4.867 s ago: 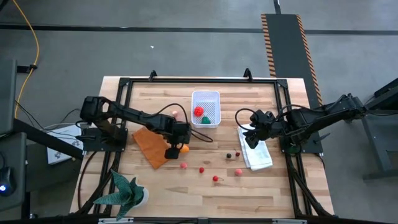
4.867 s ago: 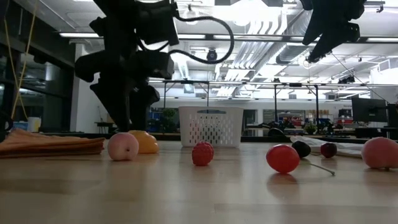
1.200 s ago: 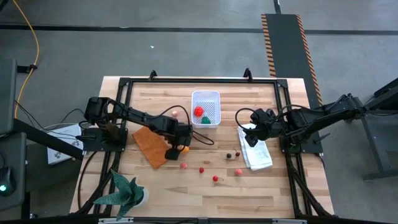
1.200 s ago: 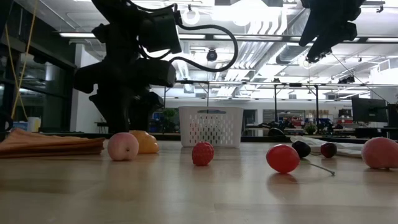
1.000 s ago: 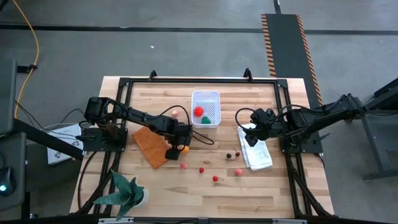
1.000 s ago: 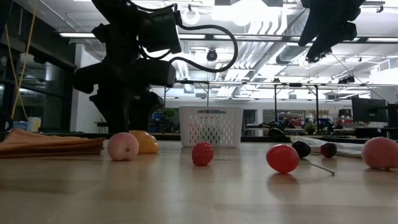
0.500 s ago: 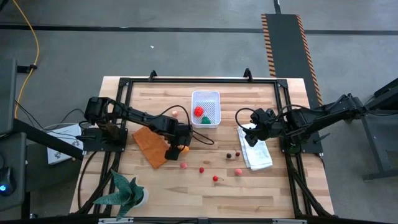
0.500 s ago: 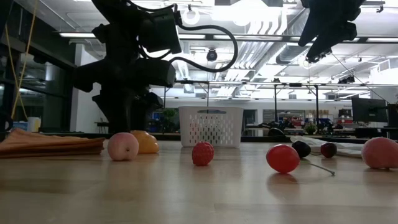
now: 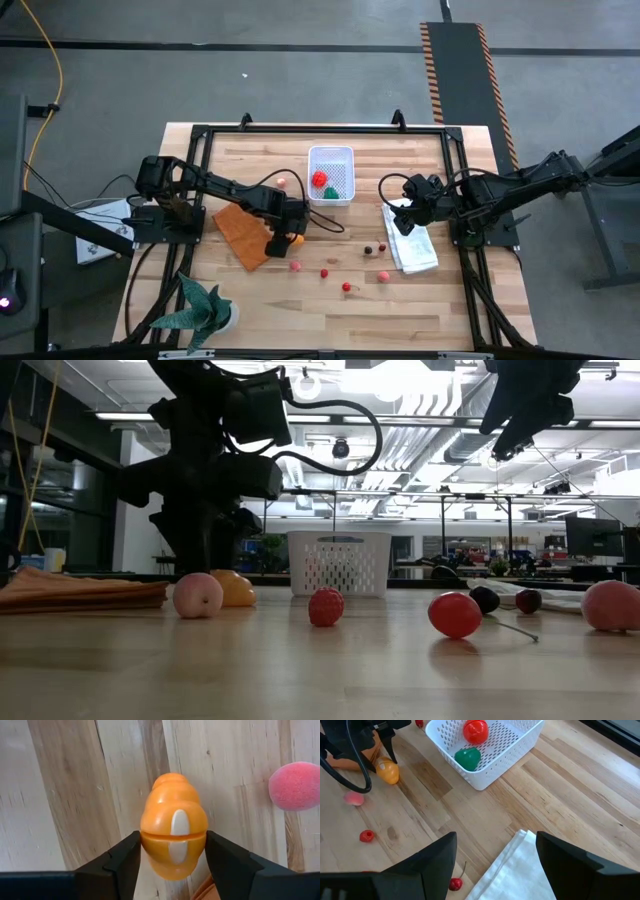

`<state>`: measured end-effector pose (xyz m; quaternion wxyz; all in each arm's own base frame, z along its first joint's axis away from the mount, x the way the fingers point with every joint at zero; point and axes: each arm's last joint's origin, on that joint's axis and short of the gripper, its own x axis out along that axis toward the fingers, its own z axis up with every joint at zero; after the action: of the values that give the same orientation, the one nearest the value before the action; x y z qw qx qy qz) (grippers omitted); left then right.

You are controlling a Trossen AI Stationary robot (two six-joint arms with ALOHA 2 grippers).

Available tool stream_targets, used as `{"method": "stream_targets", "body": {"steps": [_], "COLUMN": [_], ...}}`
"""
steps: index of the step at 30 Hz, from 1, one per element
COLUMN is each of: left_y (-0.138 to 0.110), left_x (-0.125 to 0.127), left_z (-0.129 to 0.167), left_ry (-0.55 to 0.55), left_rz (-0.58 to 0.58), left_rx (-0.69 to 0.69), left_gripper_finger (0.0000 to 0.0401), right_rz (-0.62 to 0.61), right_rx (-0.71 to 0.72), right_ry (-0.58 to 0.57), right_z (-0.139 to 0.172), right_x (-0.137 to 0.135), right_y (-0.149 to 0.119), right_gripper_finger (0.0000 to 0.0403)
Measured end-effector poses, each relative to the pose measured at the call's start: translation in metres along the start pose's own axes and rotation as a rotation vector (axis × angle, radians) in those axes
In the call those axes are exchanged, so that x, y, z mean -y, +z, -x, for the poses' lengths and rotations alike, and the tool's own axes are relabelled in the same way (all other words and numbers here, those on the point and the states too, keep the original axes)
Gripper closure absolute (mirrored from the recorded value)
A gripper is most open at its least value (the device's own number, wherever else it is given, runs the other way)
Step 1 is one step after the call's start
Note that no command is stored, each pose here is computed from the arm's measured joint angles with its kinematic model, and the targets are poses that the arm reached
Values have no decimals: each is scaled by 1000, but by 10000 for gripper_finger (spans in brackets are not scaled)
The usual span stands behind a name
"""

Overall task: Pick and placing Produce into tupperware
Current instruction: Put the croissant into the white bin

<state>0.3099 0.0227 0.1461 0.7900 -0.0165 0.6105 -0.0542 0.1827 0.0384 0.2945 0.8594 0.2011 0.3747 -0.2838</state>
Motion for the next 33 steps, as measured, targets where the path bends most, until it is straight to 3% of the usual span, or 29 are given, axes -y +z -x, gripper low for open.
{"method": "stream_targets", "body": {"steps": [11, 33], "left_y": [1, 46], "left_x": [0, 1], "left_z": [4, 51], "left_ry": [-3, 11], "left_rz": [7, -12], "left_rx": [-32, 82], "left_gripper_finger": [206, 205], "right_rz": [0, 9], "right_rx": [1, 6], "right_ry": [0, -5], "right_z": [0, 0], "right_x": [0, 0], "right_y": [0, 0], "right_gripper_finger": [140, 140]}}
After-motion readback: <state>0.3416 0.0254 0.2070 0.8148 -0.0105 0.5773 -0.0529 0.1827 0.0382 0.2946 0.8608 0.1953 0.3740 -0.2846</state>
